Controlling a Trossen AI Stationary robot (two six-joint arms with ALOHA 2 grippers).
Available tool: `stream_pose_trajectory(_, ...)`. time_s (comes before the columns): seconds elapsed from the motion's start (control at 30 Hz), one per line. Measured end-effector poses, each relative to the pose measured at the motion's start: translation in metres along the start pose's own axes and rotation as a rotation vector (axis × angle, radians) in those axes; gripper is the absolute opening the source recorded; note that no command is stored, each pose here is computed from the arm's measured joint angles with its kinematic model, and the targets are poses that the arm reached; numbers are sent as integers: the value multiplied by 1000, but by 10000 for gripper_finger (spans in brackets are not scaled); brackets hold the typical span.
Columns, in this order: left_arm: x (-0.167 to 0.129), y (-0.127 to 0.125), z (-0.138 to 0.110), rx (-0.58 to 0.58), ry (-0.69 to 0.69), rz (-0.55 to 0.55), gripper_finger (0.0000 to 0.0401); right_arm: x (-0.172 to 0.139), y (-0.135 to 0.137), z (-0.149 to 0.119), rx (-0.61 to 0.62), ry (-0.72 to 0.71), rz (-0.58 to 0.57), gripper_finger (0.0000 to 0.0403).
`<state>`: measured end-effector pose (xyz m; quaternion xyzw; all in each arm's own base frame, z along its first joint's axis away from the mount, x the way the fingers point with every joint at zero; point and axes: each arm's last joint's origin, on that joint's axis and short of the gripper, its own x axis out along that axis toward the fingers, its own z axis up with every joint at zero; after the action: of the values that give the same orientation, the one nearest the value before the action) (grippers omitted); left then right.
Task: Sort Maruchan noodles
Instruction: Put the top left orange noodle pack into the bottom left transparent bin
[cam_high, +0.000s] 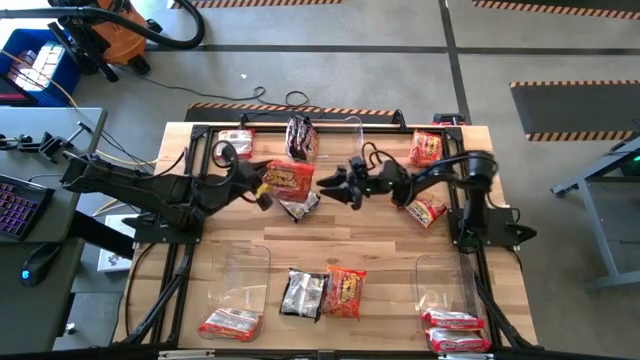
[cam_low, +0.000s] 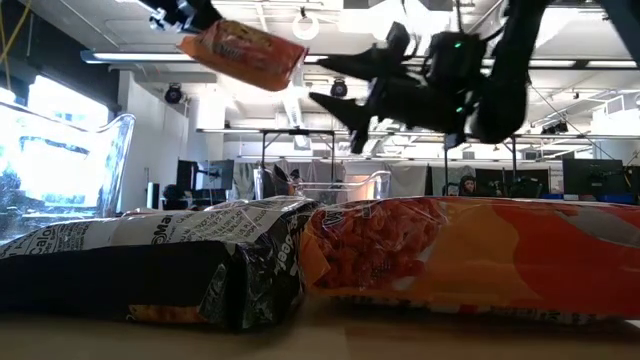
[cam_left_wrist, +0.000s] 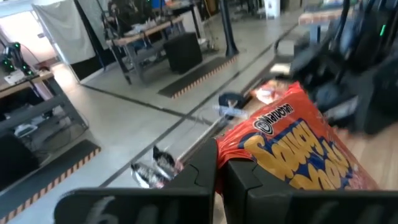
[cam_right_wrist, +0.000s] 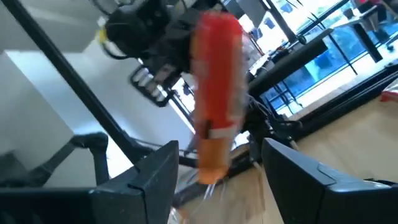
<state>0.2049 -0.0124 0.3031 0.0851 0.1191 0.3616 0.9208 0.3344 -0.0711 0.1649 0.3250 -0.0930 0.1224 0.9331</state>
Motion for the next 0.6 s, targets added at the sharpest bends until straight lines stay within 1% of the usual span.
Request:
stream_pose_trajectory(0.17, 0, 0, 3, -28, -21, -1, 0, 23, -9, 4, 6, -53, 67, 216)
stream_pose_trajectory(0.4, 2, 2, 4, -69, -24, 17, 0, 43, -4, 19, -45, -72, 148, 216)
stream_pose_trajectory(0.6, 5, 5, 5, -98, -33, 34, 0, 59, -4, 26, -82, -52, 126, 216)
